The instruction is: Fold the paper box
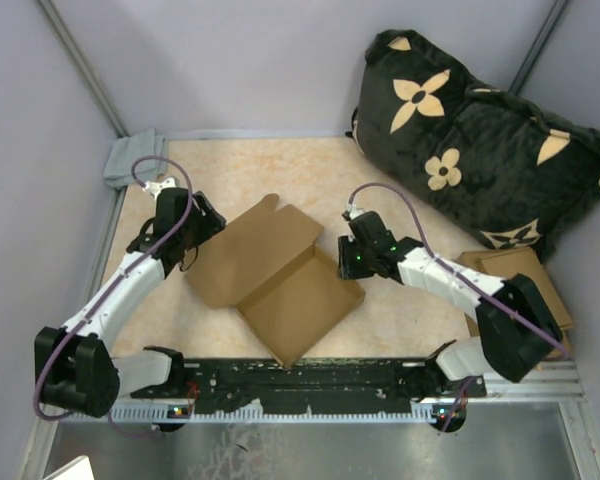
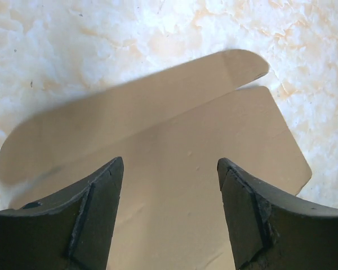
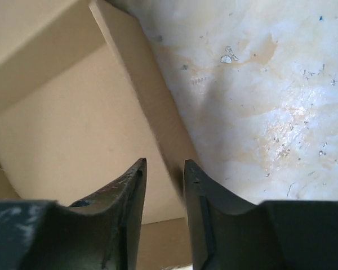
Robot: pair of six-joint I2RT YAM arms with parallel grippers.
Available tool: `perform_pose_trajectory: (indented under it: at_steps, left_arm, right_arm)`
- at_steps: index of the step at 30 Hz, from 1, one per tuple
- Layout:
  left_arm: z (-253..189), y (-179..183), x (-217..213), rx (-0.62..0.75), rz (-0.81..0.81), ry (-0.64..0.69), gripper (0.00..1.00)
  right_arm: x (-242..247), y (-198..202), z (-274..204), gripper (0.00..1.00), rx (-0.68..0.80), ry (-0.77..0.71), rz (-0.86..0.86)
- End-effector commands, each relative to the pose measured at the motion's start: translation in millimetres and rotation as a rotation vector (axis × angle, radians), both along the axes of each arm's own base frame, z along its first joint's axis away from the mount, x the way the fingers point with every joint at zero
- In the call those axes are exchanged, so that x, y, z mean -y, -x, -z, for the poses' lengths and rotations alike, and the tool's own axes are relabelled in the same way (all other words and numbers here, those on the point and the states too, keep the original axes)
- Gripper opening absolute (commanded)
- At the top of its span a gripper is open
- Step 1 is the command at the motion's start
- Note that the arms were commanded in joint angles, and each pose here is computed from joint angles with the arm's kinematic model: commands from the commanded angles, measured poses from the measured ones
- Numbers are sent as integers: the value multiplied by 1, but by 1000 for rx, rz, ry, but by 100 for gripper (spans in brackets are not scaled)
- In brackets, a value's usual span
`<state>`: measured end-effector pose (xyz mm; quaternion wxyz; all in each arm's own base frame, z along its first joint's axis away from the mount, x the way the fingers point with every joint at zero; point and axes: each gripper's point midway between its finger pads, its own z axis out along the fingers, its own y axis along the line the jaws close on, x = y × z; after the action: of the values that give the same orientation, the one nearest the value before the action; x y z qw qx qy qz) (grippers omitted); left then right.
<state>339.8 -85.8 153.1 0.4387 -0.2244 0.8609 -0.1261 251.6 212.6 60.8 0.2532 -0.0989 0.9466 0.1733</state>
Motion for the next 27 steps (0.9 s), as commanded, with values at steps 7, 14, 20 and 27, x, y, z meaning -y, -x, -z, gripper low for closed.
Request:
perform_pose_trajectory:
  at_steps: [7, 14, 20, 27]
  left_arm:
    - [-6, 14, -7, -64, 85, 1, 75]
    - [-21, 38, -12, 18, 80, 17, 74]
    - [-12, 48, -12, -15, 87, 19, 74]
    - [2, 42, -5, -51, 88, 59, 74]
  right_arm:
    - [-11, -10, -52, 56, 146, -147, 13]
    - [-28, -32, -32, 54, 126, -75, -92]
    - [-29, -51, -19, 20, 107, -32, -16]
    - [-5, -37, -10, 1, 54, -29, 186]
